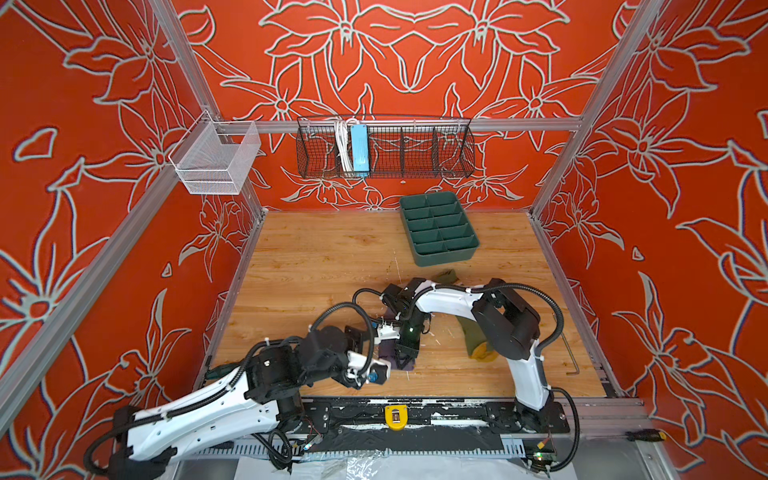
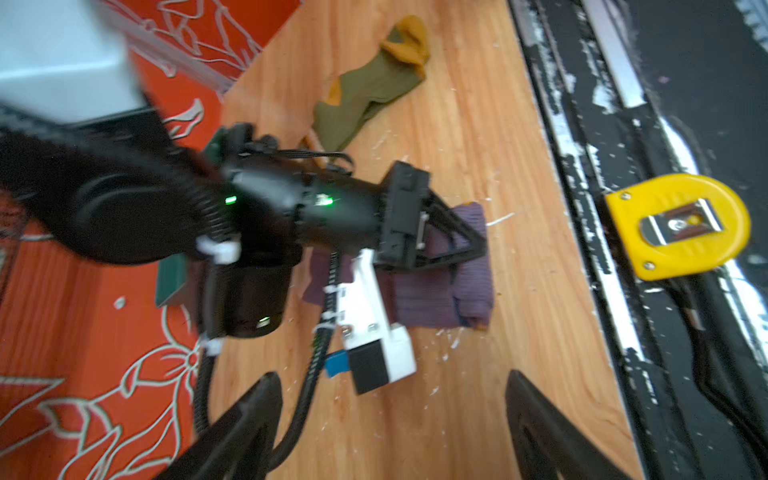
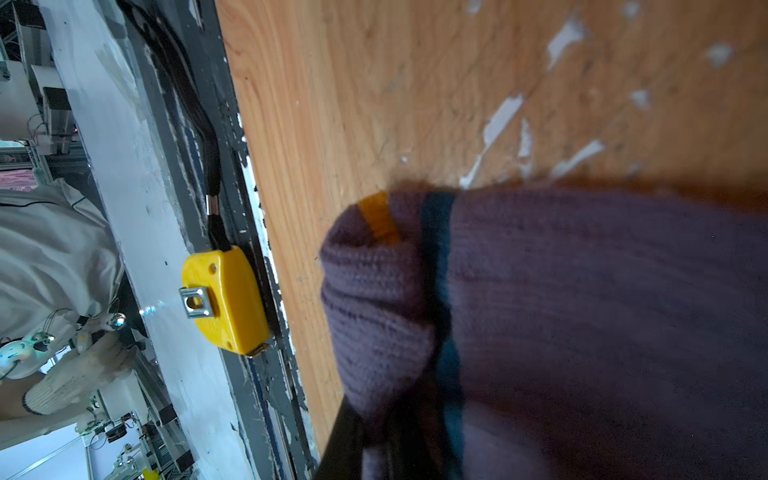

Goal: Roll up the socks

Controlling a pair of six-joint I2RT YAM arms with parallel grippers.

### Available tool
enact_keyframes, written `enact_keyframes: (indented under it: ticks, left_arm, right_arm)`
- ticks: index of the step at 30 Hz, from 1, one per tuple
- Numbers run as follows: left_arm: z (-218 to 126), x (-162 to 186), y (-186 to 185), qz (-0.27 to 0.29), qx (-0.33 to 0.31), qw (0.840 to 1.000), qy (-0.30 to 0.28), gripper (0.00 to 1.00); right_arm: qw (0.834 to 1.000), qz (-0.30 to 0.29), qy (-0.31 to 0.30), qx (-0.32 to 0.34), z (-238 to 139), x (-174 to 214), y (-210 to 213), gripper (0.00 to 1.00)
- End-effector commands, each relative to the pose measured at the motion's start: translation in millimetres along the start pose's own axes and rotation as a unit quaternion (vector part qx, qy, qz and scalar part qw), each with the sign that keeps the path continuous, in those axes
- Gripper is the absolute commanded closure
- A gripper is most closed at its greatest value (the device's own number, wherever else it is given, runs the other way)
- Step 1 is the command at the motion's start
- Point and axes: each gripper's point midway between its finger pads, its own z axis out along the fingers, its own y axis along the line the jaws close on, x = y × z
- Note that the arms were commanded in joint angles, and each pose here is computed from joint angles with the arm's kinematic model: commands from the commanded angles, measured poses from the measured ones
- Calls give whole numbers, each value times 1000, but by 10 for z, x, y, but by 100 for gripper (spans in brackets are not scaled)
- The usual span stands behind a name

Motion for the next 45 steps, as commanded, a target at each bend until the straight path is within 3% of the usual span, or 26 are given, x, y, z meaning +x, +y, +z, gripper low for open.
enact_keyframes:
  ticks: [1, 5, 12, 17, 29, 35, 37, 41, 45]
  left_arm:
    - [251, 128, -197, -4, 20, 999, 46, 20]
    - [530, 269, -353, -47, 39, 995, 84, 29]
    - [882, 300, -411, -108, 33, 989, 97, 41]
    - [1065, 475, -488, -105, 30, 984, 139, 49]
    - [1291, 473, -490, -78, 31, 985, 147, 59]
    - [1372, 495, -545, -65, 52, 983, 165, 81]
    - [1381, 487, -550, -65, 59, 982, 169, 94]
    - [1373, 482, -608, -64, 80, 979, 175, 100]
    - [1362, 519, -673, -57, 97, 977, 183, 100]
  right_arm:
    - [1000, 8, 13, 1, 106, 60, -100, 100]
    - [1000, 6, 10, 3, 119, 63, -117, 100]
    - [1000, 1, 7, 13, 117, 60, -150, 100]
    - [1000, -3, 6, 18, 108, 66, -153, 100]
    - [1000, -3, 3, 21, 79, 63, -136, 100]
    - [1000, -5, -6, 27, 36, 59, -106, 100]
    - [999, -3, -11, 31, 13, 57, -93, 100]
    - [998, 8, -14, 58, -66, 67, -123, 100]
    - [995, 7, -22, 99, -168, 162, -142, 82]
